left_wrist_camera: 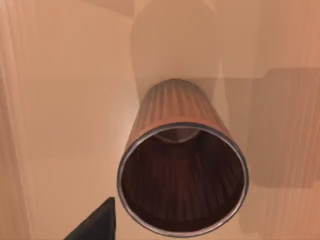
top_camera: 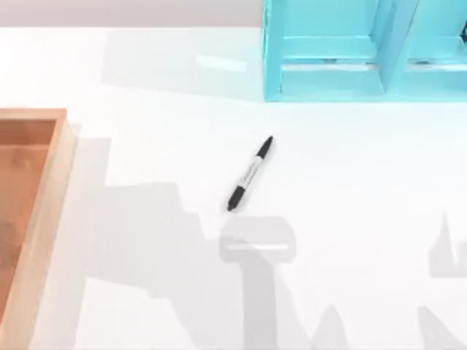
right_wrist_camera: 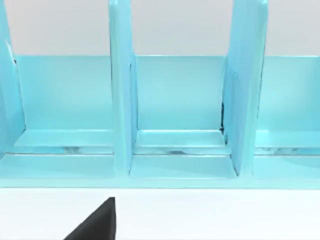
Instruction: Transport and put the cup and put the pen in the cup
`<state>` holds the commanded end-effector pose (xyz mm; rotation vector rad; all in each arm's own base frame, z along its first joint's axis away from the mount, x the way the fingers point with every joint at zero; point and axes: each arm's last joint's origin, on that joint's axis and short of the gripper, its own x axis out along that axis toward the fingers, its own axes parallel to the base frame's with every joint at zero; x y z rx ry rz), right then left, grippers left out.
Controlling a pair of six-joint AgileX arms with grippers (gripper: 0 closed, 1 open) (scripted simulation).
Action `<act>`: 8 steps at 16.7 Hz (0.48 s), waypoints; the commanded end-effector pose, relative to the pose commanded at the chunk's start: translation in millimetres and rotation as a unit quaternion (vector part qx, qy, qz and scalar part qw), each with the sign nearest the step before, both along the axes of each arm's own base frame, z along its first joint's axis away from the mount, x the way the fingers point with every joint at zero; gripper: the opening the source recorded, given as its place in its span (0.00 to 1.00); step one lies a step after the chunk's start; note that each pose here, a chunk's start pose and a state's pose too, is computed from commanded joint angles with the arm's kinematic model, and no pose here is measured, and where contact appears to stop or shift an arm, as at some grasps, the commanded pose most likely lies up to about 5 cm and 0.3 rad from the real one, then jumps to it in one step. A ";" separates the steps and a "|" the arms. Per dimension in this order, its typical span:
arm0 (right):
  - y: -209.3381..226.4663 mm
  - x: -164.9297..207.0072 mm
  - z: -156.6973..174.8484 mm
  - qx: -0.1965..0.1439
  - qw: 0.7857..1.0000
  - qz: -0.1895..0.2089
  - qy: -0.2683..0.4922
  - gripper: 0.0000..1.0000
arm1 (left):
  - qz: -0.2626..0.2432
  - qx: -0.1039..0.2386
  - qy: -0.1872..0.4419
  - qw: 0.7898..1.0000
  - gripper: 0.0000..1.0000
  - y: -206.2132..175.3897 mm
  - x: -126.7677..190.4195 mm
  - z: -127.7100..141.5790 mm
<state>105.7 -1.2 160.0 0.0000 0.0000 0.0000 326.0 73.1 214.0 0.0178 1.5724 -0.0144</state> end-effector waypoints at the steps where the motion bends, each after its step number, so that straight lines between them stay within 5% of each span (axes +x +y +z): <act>1: 0.0 0.0 0.0 0.000 1.000 0.000 0.000 1.00 | 0.000 0.001 -0.003 1.000 1.00 0.3 0.7 -13.0; 5: 0.0 0.0 0.0 0.000 1.000 0.000 0.000 1.00 | 0.000 0.000 0.000 1.000 1.00 0.0 -3.6 -52.4; 8: 0.0 0.0 0.0 0.000 1.000 0.000 0.000 1.00 | 0.000 0.000 0.001 1.000 1.00 -0.1 -4.4 -55.6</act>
